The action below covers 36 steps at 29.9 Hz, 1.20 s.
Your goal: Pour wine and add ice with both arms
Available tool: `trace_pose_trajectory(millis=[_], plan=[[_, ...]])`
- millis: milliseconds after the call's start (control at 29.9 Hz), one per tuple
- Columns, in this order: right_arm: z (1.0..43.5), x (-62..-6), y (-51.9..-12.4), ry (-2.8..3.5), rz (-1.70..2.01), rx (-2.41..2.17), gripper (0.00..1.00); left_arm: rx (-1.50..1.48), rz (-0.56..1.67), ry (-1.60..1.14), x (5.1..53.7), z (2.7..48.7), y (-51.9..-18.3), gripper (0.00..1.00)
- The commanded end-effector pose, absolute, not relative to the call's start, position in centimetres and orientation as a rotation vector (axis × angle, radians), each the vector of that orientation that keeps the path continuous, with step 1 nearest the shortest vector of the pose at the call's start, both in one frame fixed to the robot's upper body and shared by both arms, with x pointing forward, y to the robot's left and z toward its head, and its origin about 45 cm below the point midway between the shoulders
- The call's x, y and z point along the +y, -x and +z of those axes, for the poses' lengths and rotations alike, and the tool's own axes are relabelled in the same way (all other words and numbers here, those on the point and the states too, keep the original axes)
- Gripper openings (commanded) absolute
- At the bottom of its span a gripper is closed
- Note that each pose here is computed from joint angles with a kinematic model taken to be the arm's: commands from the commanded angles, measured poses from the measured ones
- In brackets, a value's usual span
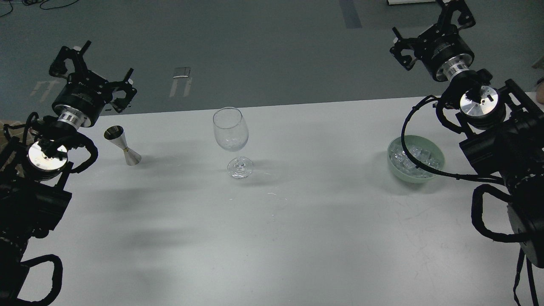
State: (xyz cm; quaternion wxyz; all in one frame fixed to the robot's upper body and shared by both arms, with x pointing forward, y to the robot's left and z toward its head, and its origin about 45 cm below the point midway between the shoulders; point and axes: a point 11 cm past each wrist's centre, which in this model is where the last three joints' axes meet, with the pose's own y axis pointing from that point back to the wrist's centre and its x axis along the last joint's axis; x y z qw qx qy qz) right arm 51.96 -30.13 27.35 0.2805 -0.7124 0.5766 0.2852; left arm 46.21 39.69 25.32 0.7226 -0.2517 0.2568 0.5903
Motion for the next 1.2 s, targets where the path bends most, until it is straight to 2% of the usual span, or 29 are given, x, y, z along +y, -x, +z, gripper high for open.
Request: trace_pose_trajectory(millis=[0,702,1170], plan=[[27.5,-29.9,-52.0,1.911,0.761,1.536,1.0,0.555,1.298,0.535,39.5,25.5,-46.3,0.98],[28.5,-29.4,-52.2,1.93,0.739,1.506,1.0,0.438,1.29,0.571,41.0,31.5,-48.0,0.98],[28.8,-29.7,-52.2,1.924,0.723,1.504,1.0,0.432,1.264,0.575,40.6,32.3,-48.0,0.98]])
